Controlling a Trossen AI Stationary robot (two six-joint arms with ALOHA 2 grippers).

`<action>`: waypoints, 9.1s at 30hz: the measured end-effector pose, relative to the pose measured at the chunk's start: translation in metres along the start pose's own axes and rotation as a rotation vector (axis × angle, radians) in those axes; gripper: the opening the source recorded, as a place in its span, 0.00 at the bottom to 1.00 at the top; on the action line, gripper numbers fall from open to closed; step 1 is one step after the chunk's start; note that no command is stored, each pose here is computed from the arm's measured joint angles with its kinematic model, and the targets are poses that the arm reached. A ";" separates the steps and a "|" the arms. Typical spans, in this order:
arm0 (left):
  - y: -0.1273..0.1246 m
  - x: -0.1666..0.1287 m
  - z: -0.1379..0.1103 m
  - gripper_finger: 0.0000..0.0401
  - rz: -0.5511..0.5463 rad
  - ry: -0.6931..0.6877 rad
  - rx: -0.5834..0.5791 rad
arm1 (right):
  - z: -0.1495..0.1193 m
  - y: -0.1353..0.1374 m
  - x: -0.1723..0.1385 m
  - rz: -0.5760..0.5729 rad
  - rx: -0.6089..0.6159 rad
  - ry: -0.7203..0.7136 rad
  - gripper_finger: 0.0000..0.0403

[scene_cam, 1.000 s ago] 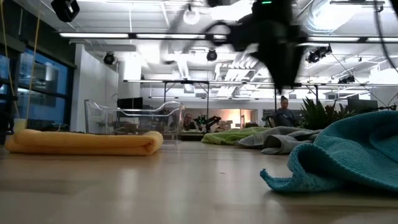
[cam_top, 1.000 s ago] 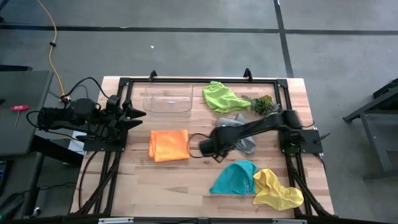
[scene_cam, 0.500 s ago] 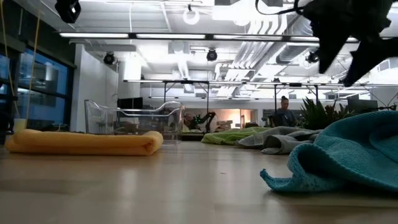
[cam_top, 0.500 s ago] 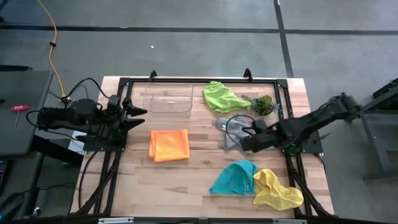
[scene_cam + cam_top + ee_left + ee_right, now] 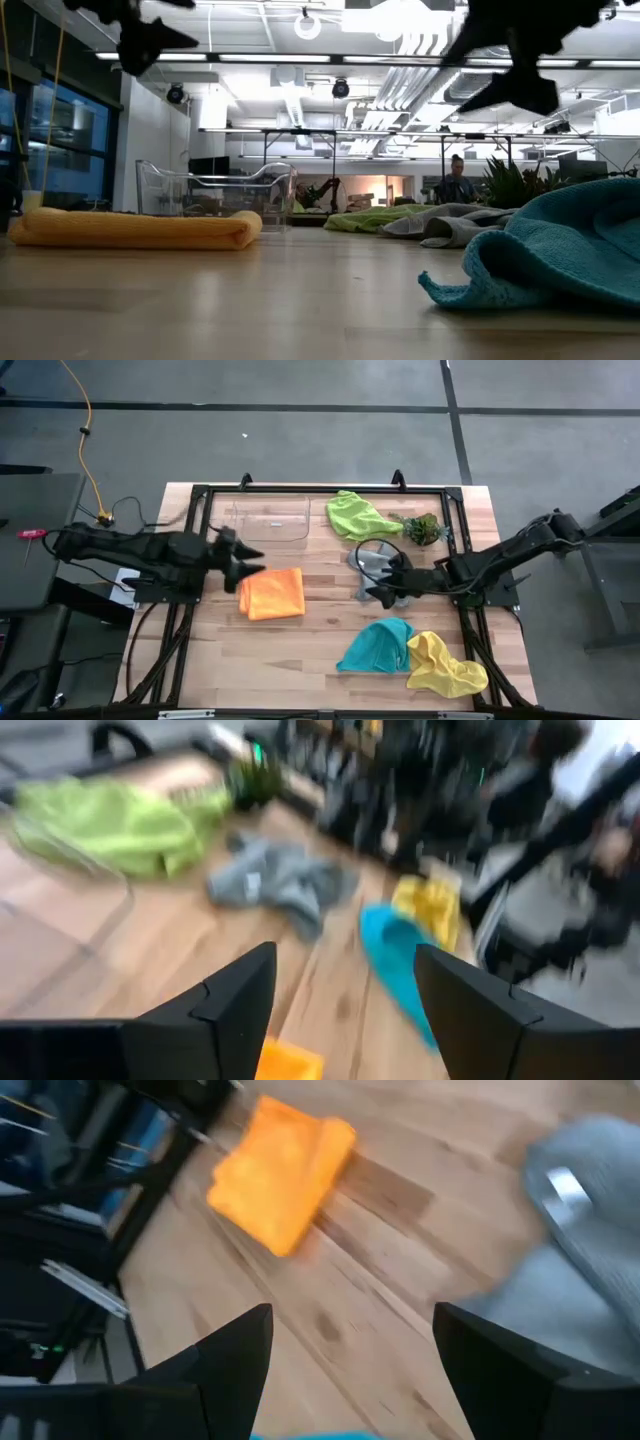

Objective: Fold microfiber towels
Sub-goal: Adjust the orange towel, then fold the gray towel

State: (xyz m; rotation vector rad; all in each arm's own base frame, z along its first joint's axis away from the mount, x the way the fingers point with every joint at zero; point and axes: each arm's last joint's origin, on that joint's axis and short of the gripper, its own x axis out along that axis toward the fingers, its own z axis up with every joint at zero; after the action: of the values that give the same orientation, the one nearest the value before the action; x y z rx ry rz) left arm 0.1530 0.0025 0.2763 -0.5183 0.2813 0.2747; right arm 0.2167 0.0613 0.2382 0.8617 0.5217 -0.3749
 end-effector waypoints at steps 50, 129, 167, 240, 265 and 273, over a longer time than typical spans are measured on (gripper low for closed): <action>0.004 0.108 -0.113 0.00 0.750 0.426 -0.649 | 0.035 0.004 -0.003 -0.102 -0.060 -0.208 0.66; -0.056 0.016 0.007 0.00 -0.320 -0.125 0.059 | -0.063 -0.075 0.010 -0.453 0.268 0.374 0.46; -0.055 0.048 0.015 0.53 -0.141 -0.031 0.259 | 0.123 0.141 -0.026 0.045 -0.462 0.219 0.00; -0.046 0.243 -0.143 0.33 -0.318 0.430 0.649 | -0.006 0.159 0.048 0.117 -0.705 0.944 0.00; -0.044 0.220 -0.090 0.01 -0.300 0.436 0.573 | 0.005 0.157 0.037 0.089 -0.683 0.928 0.00; -0.047 0.136 0.003 0.00 -0.270 0.307 0.574 | 0.068 0.152 -0.007 -0.069 -0.687 0.664 0.00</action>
State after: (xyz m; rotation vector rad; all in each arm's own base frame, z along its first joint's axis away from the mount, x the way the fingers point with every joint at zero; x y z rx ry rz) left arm 0.2950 -0.0093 0.2548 -0.0224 0.5606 -0.1540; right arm 0.3074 0.0996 0.3730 0.2754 1.2122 0.0561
